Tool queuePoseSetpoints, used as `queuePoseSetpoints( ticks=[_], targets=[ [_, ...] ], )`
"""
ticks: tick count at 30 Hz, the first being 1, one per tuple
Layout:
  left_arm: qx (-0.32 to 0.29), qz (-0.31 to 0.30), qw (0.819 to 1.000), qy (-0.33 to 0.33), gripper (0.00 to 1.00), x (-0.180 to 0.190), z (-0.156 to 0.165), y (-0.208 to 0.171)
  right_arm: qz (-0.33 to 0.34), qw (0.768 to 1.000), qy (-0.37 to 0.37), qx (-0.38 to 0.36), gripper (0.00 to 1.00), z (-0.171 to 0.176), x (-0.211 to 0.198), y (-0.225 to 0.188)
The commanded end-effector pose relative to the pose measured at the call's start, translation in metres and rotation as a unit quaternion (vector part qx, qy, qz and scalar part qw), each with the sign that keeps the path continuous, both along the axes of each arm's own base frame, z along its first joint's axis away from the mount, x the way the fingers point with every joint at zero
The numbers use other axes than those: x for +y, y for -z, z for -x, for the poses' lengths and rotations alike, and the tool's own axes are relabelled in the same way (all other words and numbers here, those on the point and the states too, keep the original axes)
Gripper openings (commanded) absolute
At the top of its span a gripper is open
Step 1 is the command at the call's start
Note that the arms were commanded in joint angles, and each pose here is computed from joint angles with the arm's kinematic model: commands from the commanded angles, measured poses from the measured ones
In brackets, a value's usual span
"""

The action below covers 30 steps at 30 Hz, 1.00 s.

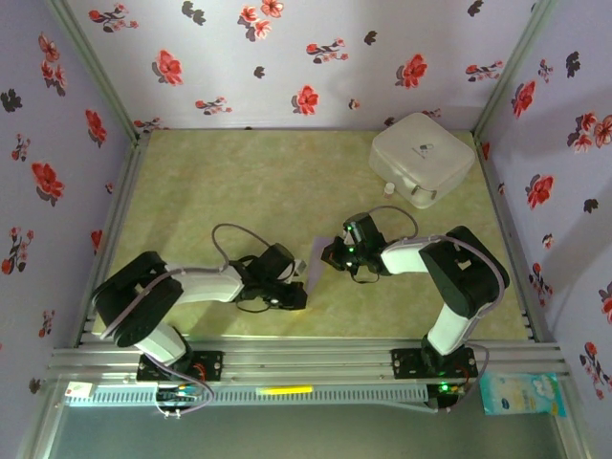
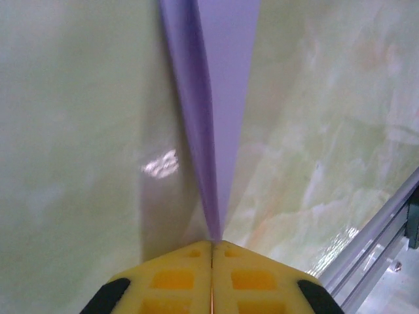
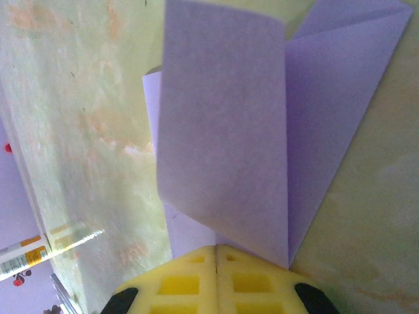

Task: Fold a paper plane with a square sheet of paper (pick it up from the middle)
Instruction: Fold the wing for the fifth time at the center of the table.

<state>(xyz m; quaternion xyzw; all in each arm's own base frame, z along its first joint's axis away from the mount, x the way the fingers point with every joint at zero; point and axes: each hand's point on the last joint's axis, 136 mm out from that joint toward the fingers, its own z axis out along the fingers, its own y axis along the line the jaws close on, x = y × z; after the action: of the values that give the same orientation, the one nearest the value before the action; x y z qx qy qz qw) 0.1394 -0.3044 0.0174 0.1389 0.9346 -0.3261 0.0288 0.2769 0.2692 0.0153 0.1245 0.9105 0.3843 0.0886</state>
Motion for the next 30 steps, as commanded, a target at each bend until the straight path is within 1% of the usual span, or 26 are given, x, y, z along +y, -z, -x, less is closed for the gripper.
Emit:
queuePoseSetpoints(
  ticks=[1, 7, 11, 14, 18, 22, 30],
  targets=[
    [-0.009, 0.005, 1.0, -0.008, 0.08, 0.005, 0.001, -0.013, 0.084, 0.995, 0.017, 0.052, 0.02, 0.019, -0.028, 0.043],
    [-0.036, 0.088, 0.995, -0.023, 0.09, -0.011, -0.032, -0.061, 0.081, 0.995, 0.02, 0.048, 0.02, 0.018, -0.027, 0.039],
    [-0.041, 0.101, 0.993, -0.037, 0.09, -0.018, -0.062, -0.073, 0.077, 0.996, 0.021, 0.046, 0.02, 0.017, -0.025, 0.037],
    [-0.042, 0.102, 0.993, -0.044, 0.07, -0.026, -0.079, -0.074, 0.076, 0.996, 0.019, 0.046, 0.02, 0.017, -0.024, 0.037],
    [-0.039, 0.102, 0.993, -0.046, 0.04, -0.039, -0.092, -0.071, 0.075, 0.996, 0.02, 0.043, 0.02, 0.016, -0.024, 0.034],
    [-0.03, 0.096, 0.994, -0.049, 0.01, -0.046, -0.098, -0.062, 0.07, 0.997, 0.02, 0.04, 0.03, 0.014, -0.022, 0.032],
    [-0.023, 0.079, 0.996, -0.033, 0.0, -0.056, -0.098, -0.048, 0.07, 0.996, 0.022, 0.042, 0.03, 0.014, -0.022, 0.033]
  ],
)
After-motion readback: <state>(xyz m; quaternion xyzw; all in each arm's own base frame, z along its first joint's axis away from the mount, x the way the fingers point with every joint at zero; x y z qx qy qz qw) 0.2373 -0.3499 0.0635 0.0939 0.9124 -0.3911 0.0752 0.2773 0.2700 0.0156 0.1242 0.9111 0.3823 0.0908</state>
